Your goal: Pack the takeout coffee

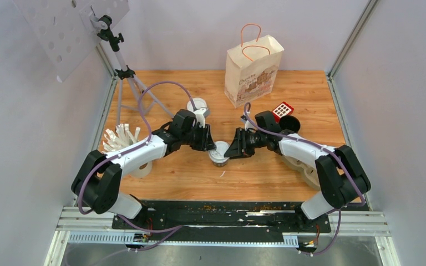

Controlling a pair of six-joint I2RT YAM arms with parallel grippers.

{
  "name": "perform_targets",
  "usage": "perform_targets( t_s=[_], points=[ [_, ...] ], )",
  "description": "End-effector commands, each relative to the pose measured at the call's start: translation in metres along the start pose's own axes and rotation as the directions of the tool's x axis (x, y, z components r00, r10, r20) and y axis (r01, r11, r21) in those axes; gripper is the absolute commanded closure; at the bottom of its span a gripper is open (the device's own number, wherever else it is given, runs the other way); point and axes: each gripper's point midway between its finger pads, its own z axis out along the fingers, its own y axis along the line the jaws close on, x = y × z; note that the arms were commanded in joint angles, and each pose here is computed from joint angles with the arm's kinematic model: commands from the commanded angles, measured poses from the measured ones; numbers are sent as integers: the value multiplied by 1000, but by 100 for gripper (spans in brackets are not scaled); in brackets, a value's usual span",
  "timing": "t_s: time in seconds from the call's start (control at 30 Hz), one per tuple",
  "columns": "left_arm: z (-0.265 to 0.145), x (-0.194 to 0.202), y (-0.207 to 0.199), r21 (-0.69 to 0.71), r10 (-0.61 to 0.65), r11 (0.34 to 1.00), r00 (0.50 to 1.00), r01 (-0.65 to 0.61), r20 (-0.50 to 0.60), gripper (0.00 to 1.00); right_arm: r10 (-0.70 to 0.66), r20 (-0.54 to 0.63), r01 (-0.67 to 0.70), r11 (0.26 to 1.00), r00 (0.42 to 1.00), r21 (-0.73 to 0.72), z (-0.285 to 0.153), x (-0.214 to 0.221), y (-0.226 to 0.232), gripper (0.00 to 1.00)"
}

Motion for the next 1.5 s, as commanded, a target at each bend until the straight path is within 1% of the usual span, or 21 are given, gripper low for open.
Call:
perform_targets(
  t_s=[0.0,0.1,0.23,0.33,0.53,0.67,0.93,1.17,1.47],
  points=[
    [8,23,20,-72,-1,997,997,-4,-80,65,-29,12,28,997,1000,76,3,3,-22,58],
    [8,22,19,-66,2,998,997,-8,-80,64,-77,32,74,993,996,88,-9,-8,-9,52],
    [8,20,16,-57,6,998,997,-11,-80,65,-143,53,135,982,988,136,-26,-21,6,51],
    [8,19,15,-53,5,999,997,-9,-79,65,-169,59,157,973,984,172,-33,-27,9,54],
    [8,20,13,-47,6,999,997,-10,-78,65,-234,58,220,959,971,181,-32,-34,21,64],
    [8,20,12,-45,7,999,997,-11,-79,65,-266,54,250,948,963,199,-29,-38,27,67],
    [7,20,11,-47,6,999,997,-10,-81,65,-287,27,271,928,958,256,-21,-44,18,71],
    [8,19,10,-44,8,999,997,-11,-80,65,-280,-5,272,928,960,256,-12,-40,11,76],
    [9,23,12,-46,9,999,996,-13,-88,65,-259,-45,260,916,965,306,-6,-26,-13,89]
  ],
)
